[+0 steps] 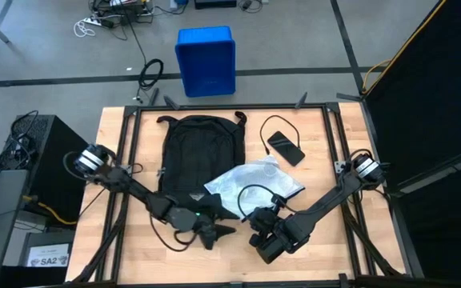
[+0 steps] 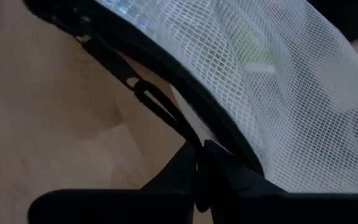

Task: Unpack backpack
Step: Open the zip bag

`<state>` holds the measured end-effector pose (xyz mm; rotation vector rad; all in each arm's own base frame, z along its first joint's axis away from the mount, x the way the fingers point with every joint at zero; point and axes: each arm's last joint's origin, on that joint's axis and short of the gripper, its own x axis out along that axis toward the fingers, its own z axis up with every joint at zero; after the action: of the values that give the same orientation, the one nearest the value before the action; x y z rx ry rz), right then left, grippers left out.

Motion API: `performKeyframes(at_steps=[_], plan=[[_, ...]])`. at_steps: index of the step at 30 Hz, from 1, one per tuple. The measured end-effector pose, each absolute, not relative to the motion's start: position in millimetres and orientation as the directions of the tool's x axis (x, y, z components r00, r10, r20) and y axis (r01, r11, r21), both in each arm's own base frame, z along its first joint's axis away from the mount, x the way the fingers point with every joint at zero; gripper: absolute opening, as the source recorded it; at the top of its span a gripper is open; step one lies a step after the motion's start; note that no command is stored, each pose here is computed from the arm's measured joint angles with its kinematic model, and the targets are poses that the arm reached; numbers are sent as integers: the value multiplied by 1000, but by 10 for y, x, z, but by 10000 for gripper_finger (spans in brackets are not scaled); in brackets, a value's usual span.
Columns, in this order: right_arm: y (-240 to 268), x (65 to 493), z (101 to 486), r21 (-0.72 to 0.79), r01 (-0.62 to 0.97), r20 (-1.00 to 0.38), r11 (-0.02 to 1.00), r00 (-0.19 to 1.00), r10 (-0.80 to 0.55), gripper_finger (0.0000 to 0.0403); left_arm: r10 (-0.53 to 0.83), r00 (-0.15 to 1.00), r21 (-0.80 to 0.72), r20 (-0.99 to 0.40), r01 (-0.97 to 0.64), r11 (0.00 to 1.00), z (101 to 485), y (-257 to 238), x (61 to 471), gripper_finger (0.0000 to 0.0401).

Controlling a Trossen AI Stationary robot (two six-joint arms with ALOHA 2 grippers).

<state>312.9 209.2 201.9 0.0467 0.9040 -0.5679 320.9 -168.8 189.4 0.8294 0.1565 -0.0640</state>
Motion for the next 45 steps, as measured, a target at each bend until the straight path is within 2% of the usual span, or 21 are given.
performKeyframes(at_steps=[7, 16, 21, 26, 30, 36, 45], plan=[[2098, 3134, 2020, -189, 484, -752, 854, 487, -443, 0, 56, 981, 772, -188, 112, 626, 1732, -1722, 3426, 195], [2111, 3141, 2022, -181, 479, -750, 859, 497, -436, 0, 128, 977, 780, -173, 56, 623, 1759, -1702, 3423, 133], [2110, 3141, 2022, -181, 480, -750, 858, 497, -436, 1, 182, 970, 810, -159, 23, 586, 1767, -1719, 3403, 118], [2111, 3140, 2022, -182, 479, -750, 859, 497, -436, 1, 177, 973, 830, -145, 23, 558, 1781, -1790, 3366, 104], [2111, 3140, 2022, -181, 480, -750, 859, 497, -436, 3, 163, 977, 847, -139, 32, 530, 1790, -1838, 3342, 64], [2111, 3140, 2022, -181, 480, -750, 859, 497, -436, 1, 154, 982, 838, -113, 11, 546, 1822, -1860, 3334, 9], [2111, 3140, 2022, -181, 480, -750, 859, 497, -436, 1, 153, 982, 833, -111, 8, 554, 1825, -1861, 3335, 3]])
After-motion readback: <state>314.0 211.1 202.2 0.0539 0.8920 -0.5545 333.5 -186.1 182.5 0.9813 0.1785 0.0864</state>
